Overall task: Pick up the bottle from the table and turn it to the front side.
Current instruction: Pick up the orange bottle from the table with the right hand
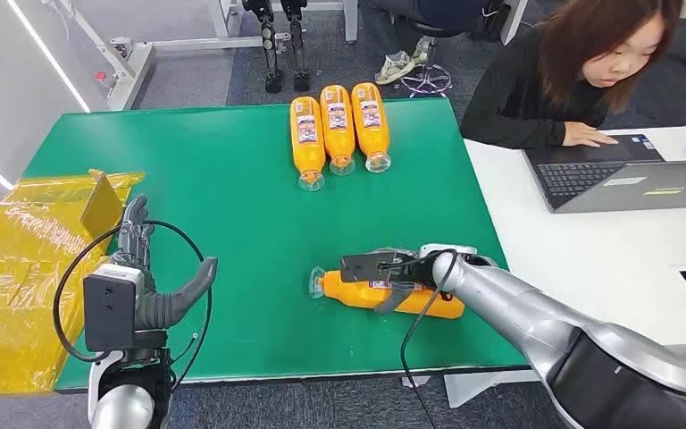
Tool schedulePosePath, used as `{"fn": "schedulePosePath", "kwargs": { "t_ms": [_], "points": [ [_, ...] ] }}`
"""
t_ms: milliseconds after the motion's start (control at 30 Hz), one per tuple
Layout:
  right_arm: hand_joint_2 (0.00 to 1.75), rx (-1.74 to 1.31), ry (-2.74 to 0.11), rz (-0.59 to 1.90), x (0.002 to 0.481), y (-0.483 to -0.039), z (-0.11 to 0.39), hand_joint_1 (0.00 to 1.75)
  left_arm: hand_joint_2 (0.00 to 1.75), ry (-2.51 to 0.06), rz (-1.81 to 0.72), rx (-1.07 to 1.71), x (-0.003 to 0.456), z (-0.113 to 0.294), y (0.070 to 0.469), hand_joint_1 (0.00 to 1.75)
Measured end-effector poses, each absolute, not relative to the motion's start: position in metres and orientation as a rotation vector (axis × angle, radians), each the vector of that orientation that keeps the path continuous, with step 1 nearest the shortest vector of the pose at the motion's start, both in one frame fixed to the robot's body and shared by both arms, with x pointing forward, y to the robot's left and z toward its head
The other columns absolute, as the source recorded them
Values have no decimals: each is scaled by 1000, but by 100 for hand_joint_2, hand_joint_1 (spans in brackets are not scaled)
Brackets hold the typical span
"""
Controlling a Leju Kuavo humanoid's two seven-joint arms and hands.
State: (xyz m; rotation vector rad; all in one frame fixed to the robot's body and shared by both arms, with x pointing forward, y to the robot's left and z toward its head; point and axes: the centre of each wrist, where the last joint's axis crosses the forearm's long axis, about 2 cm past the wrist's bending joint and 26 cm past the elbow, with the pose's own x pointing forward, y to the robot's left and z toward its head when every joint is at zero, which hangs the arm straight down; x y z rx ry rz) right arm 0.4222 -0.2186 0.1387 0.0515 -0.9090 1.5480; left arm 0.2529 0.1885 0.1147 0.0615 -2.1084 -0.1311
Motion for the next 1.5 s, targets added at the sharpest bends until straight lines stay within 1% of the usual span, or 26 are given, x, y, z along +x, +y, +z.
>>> {"fn": "schedulePosePath", "kwargs": {
  "t_ms": [33,67,100,633,1067,1500],
  "points": [
    [175,45,-908,1552,422,-219,139,133,175,-2108,-130,64,253,115,189,0],
    [175,37,-907,1556,423,-219,139,144,175,-2108,-128,65,253,115,189,0],
    [175,22,-906,1565,423,-220,139,175,175,-2108,-123,68,254,115,190,0],
    [175,-152,-929,1609,433,-248,149,175,175,-2103,-92,101,252,111,197,0],
    [175,-190,-935,1657,438,-248,162,175,175,-2110,-85,100,253,111,198,0],
    [175,-275,-1243,1605,445,-229,187,175,175,-2086,-66,130,245,105,201,0]
  ]
}}
